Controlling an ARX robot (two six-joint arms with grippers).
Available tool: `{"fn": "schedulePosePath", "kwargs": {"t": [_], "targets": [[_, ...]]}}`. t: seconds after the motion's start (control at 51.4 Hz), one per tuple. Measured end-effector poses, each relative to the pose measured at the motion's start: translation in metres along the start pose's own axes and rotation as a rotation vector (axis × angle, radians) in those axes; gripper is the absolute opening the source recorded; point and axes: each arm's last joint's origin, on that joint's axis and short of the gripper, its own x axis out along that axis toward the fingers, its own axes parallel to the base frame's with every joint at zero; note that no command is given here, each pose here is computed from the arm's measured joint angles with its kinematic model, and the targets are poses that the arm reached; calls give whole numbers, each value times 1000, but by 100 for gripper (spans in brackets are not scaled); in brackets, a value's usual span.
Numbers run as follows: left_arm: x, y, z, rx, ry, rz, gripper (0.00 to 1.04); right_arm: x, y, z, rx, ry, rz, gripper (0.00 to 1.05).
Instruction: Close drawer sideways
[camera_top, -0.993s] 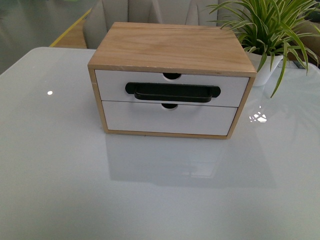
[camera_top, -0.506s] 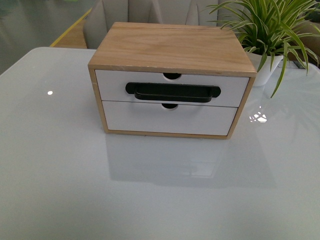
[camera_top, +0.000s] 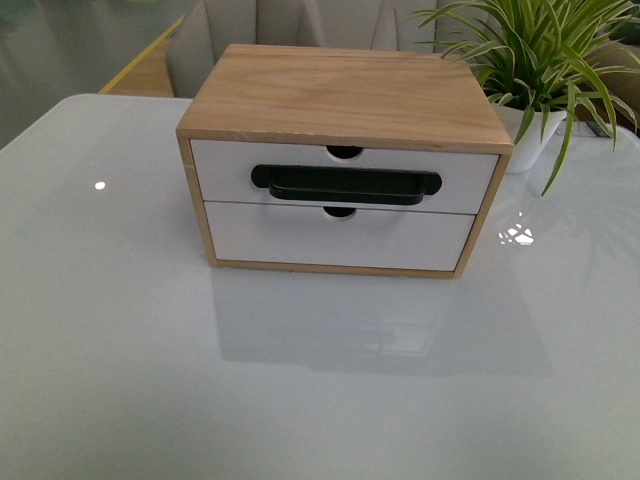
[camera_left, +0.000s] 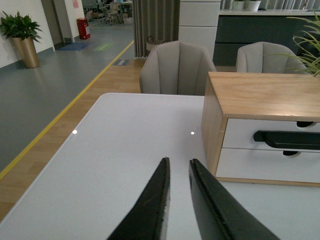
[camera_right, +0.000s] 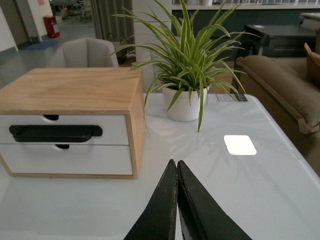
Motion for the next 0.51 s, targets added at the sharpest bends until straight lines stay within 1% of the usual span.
{"fn": "schedulePosePath", "kwargs": {"t": [0.019,0.058,0.078,0.117,0.175,0.214,0.234,0.331,0.35,0.506], "targets": [[0,0,0,0,0,0,8,0,0,0,0,0,0,2],[0,0,0,-5,0,0,2,0,0,0,0,0,0,2],[0,0,0,-3,0,0,4,0,0,0,0,0,0,2],[0,0,0,-3,0,0,13,0,0,0,0,0,0,2],[0,0,0,-3,0,0,27,0,0,0,0,0,0,15],[0,0,0,-3,0,0,34,0,0,0,0,0,0,22],[0,0,0,-3,0,0,36,0,0,0,0,0,0,24],[0,0,0,-3,0,0,53,0,0,0,0,0,0,42],[0,0,0,-3,0,0,55,0,0,0,0,0,0,43],[0,0,0,-3,0,0,85,0,0,0,0,0,0,73]]}}
